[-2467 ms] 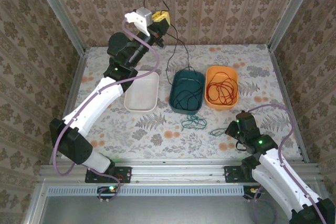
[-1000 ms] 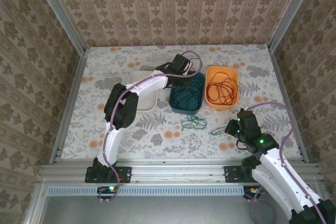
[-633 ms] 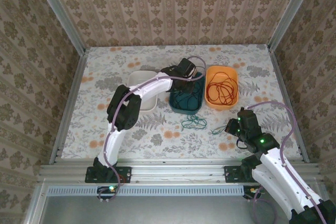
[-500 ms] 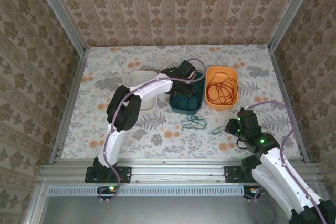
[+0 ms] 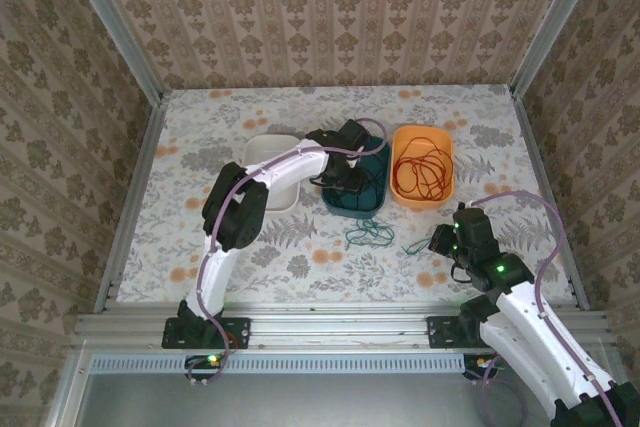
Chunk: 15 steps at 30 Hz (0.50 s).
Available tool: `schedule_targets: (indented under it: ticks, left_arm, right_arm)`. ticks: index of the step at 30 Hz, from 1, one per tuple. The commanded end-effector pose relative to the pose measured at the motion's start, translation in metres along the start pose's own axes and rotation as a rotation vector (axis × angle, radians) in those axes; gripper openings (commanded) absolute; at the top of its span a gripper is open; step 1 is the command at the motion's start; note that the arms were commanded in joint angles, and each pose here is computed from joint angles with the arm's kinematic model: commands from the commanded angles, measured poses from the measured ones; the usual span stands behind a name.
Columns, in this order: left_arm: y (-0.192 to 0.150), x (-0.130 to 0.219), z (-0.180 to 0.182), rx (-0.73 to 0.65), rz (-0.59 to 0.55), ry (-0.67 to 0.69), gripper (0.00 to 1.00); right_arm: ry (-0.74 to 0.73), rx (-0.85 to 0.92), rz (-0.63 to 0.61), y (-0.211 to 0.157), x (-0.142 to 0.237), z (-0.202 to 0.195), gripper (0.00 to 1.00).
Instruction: Untangle the cables
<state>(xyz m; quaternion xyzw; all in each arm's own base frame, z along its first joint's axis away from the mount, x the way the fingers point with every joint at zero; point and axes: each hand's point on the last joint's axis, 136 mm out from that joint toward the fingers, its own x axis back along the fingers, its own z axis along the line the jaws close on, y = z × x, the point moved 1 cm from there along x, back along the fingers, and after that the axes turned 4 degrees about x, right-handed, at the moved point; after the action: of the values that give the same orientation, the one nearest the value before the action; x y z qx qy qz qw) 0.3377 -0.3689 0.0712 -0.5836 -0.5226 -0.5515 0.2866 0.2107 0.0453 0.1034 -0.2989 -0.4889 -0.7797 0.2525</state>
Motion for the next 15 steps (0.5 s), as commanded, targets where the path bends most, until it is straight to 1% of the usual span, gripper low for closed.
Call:
schedule_targets:
  ticks: [1,5,9,13,15]
  left_arm:
    - [0.006,0.019,-0.012,-0.009,-0.004,-0.018,0.51]
    - [0.022,0.048,-0.019,-0.027,-0.071,-0.02,0.66]
    - [0.026,0.072,-0.023,-0.043,-0.108,-0.017,0.74]
    - [0.026,0.088,-0.018,-0.04,-0.154,-0.001,0.75]
    - [0.026,0.09,-0.013,-0.035,-0.173,0.007,0.69]
  right_arm:
    - [0.001,0.016,-0.028,0.01,0.008,0.003,0.0]
    - [-0.002,0.018,-0.03,0.011,0.009,0.002,0.0]
    - [0.004,0.014,-0.035,0.012,0.008,0.004,0.0]
    - [0.011,0.021,-0.026,0.011,0.008,0.005,0.0]
    - [0.024,0.022,-0.034,0.013,0.007,0.008,0.0]
